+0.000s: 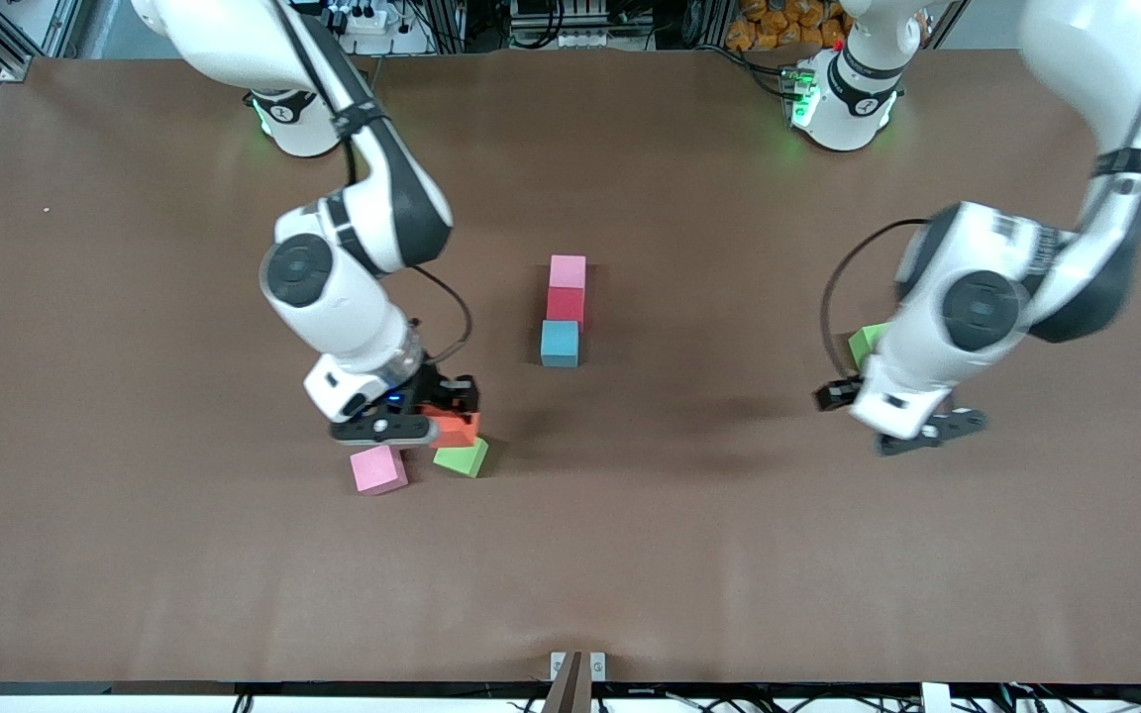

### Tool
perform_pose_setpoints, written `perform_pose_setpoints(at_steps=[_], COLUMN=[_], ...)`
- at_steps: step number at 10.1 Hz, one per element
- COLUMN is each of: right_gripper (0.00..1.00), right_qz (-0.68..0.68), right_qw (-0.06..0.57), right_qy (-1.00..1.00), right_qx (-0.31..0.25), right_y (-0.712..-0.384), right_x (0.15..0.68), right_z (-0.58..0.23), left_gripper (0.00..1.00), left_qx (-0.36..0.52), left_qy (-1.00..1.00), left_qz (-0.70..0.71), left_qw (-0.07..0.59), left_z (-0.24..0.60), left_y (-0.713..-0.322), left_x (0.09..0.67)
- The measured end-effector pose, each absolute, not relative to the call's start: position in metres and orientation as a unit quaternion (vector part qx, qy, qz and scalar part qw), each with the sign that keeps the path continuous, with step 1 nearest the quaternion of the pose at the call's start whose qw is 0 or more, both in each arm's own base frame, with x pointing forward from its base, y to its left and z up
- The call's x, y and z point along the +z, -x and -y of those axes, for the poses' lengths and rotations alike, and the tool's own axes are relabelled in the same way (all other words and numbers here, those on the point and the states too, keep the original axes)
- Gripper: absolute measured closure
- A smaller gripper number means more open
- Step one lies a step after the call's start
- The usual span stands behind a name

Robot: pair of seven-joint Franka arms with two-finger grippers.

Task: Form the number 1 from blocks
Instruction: 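Place the orange cube beside the cyan cube while the left gripper reaches green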

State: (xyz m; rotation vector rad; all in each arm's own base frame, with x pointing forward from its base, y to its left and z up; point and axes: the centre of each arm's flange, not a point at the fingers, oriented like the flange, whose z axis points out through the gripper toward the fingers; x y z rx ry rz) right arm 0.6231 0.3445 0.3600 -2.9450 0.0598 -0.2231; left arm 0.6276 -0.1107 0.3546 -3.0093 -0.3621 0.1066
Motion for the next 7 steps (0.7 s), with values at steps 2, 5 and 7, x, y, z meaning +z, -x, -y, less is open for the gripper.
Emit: perform_pose_setpoints(at_steps=[2, 5, 7], right_gripper=[0.37, 0.37, 0.37], right_qz=[-0.013, -0.004, -0.005], right_qw=[0.084, 0.078, 0.073], right_qy=[0.993, 0.994, 0.995], right_qx=[-0.076, -0.078, -0.071], right_y=[-0.624, -0.625, -0.614], right_x=[0.342, 0.325, 0.304], right_z=[-0.375, -0.402, -0.428], left_gripper=[0.00, 0.00, 0.00], left_qx=[0.054, 0.063, 0.069], left_qy=[0.991, 0.993, 0.994], left_qz=[0.119, 0.102, 0.082], left_qw=[0.030, 0.009, 0.009], left_z=[0.060, 0.069, 0.081], left_y=[-0.614, -0.581, -0.553], left_x=[0.334, 0.292, 0.262])
